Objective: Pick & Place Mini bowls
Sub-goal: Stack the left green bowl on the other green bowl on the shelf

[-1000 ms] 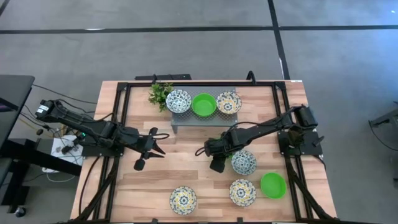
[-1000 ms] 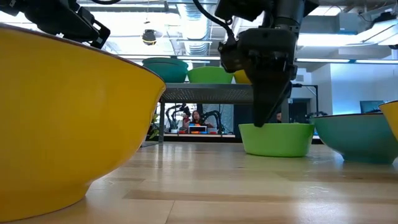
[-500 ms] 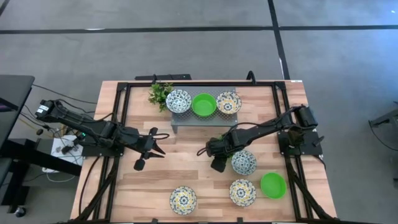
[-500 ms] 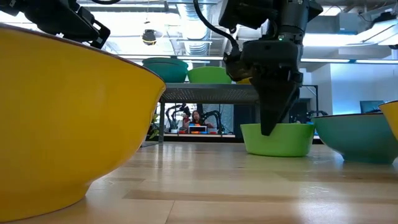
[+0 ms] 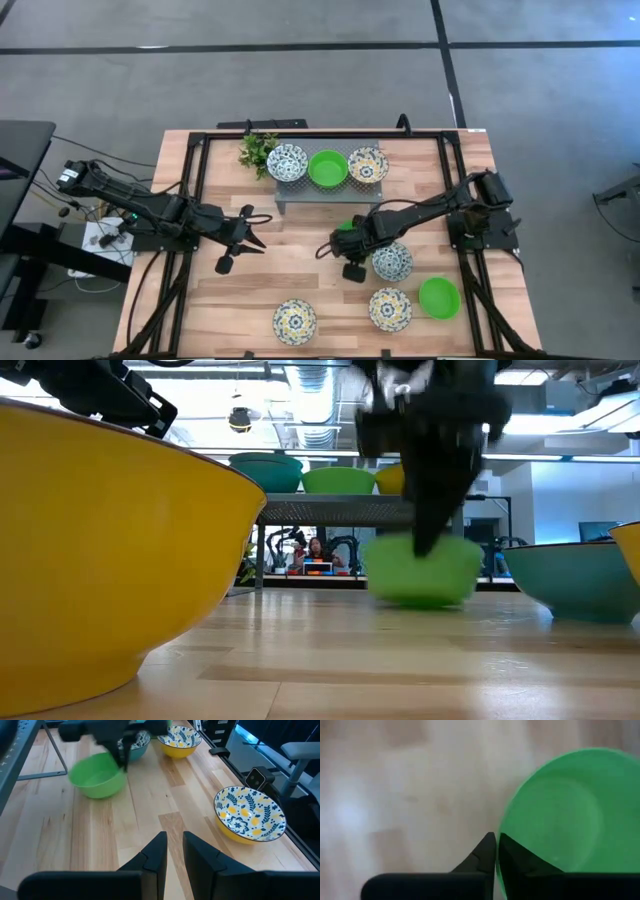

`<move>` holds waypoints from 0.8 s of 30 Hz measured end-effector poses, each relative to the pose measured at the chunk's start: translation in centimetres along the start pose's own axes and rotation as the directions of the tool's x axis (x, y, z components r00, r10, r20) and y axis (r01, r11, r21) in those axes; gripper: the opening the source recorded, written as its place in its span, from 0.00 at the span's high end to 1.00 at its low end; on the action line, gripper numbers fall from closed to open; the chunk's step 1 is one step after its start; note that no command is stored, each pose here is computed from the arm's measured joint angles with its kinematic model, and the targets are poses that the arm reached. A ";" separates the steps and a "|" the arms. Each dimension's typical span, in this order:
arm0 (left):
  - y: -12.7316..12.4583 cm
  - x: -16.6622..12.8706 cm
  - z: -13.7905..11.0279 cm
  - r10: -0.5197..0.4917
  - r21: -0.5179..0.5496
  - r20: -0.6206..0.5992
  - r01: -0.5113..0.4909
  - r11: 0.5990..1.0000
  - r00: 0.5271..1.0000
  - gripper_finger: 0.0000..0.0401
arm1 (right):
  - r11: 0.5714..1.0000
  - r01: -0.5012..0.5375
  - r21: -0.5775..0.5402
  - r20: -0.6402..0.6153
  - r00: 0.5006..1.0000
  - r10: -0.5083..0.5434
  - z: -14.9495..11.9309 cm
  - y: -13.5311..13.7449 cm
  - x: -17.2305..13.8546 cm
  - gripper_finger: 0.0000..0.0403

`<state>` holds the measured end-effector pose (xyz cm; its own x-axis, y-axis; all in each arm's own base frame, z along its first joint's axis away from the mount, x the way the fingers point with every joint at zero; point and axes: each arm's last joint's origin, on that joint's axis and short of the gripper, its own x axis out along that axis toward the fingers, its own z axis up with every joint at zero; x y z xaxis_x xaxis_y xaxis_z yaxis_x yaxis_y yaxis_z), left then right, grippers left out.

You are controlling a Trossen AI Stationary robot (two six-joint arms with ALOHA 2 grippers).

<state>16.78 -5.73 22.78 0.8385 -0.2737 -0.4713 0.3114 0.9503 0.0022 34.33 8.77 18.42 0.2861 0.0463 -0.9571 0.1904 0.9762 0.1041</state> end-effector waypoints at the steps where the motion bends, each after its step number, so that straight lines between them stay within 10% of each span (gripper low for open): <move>1: 0.0 0.0 0.0 0.000 0.000 0.000 0.000 1.000 1.000 0.84 | 1.000 -0.016 -0.026 0.018 1.000 0.017 0.4 0.6 -0.6 0.98; 8: 0.0 0.0 0.0 0.000 0.000 0.001 0.000 1.000 1.000 0.84 | 0.960 -0.045 -0.277 0.204 0.973 0.104 3.7 5.1 -7.3 0.99; 18: 0.0 0.0 0.0 0.000 0.000 0.001 0.000 1.000 1.000 0.84 | 0.797 0.466 -0.384 0.475 0.840 -0.262 6.5 4.3 -15.6 0.99; 24: 0.0 0.0 0.0 0.000 0.000 0.001 0.000 1.000 1.000 0.84 | 0.761 0.538 -0.363 0.424 0.822 -0.379 7.7 0.7 -15.4 1.00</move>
<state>16.78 -5.74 22.80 0.8388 -0.2738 -0.4706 0.3114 0.9503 0.0022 37.30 7.07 35.37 0.5614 -0.4222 -0.7118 -0.0420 0.8444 -0.5341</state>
